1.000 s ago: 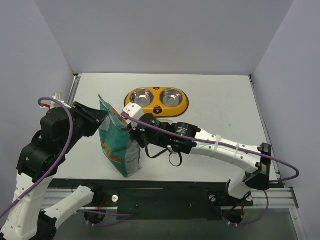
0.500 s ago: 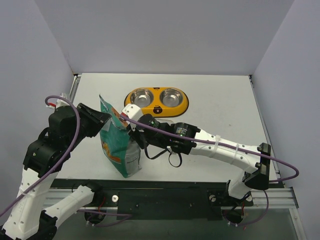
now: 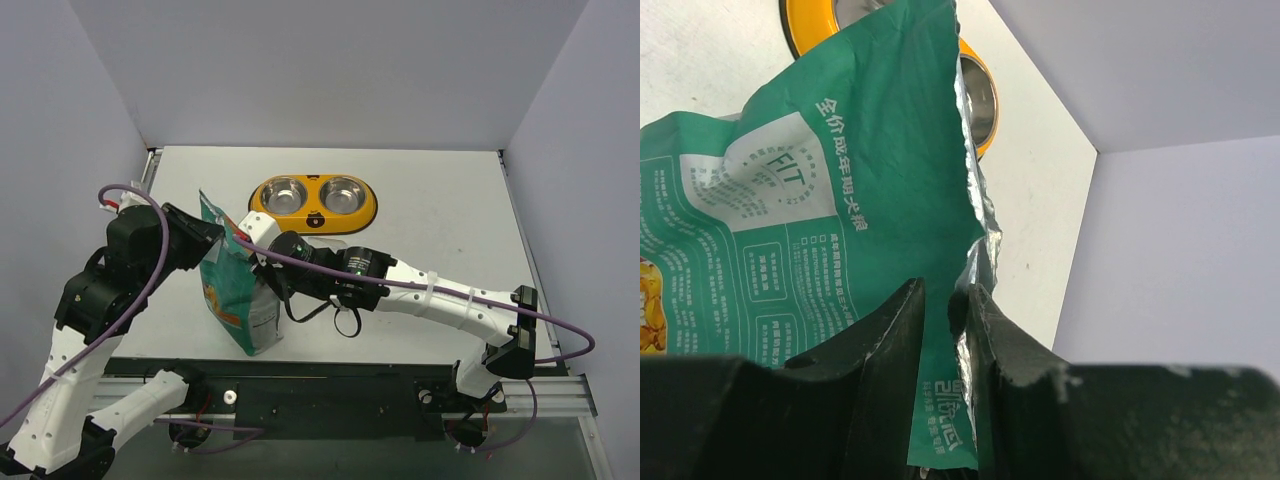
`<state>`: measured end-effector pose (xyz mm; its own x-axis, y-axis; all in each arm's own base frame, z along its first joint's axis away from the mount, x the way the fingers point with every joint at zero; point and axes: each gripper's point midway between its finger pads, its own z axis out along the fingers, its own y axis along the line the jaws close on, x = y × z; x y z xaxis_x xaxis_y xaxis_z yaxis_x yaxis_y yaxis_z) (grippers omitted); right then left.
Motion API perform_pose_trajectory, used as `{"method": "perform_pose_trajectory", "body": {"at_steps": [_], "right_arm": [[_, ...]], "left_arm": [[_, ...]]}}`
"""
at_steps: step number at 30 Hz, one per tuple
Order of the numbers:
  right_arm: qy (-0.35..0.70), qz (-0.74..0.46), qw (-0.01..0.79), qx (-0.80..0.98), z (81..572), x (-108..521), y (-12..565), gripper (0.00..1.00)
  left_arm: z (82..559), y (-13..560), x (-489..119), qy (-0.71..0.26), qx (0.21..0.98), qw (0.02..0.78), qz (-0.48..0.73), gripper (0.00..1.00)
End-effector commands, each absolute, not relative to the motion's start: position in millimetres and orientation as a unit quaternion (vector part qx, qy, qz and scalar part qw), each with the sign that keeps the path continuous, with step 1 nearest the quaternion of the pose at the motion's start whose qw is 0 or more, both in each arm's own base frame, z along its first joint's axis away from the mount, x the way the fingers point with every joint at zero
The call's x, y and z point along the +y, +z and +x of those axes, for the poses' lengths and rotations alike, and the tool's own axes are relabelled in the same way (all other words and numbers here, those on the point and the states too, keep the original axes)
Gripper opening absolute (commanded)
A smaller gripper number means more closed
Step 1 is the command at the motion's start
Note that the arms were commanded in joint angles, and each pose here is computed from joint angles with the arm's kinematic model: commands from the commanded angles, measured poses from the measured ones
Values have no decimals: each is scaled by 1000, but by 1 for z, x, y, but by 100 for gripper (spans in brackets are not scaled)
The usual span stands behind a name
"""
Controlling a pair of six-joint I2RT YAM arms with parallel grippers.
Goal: Serve the pet food
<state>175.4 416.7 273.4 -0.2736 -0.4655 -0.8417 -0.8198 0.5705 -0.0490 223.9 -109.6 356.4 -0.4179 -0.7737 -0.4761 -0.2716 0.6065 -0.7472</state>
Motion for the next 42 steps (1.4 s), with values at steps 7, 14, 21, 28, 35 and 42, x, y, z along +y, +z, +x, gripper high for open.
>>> {"method": "perform_pose_trajectory", "body": {"at_steps": [7, 14, 21, 28, 35, 42], "right_arm": [[230, -414, 474, 743, 167, 423, 322, 0], [235, -413, 471, 743, 162, 423, 321, 0], [254, -362, 478, 759, 161, 421, 340, 8], [274, -246, 487, 793, 169, 401, 372, 45], [270, -196, 520, 786, 186, 409, 401, 58], [287, -179, 526, 780, 200, 437, 420, 60]], "left_arm": [[240, 355, -111, -276, 793, 450, -305, 34], [237, 350, -109, -264, 802, 454, -283, 6], [221, 342, -102, -277, 794, 448, -303, 0], [210, 359, -115, -373, 746, 456, -310, 0], [209, 367, -124, -428, 714, 452, -320, 0], [201, 381, -124, -447, 704, 446, -324, 0]]}}
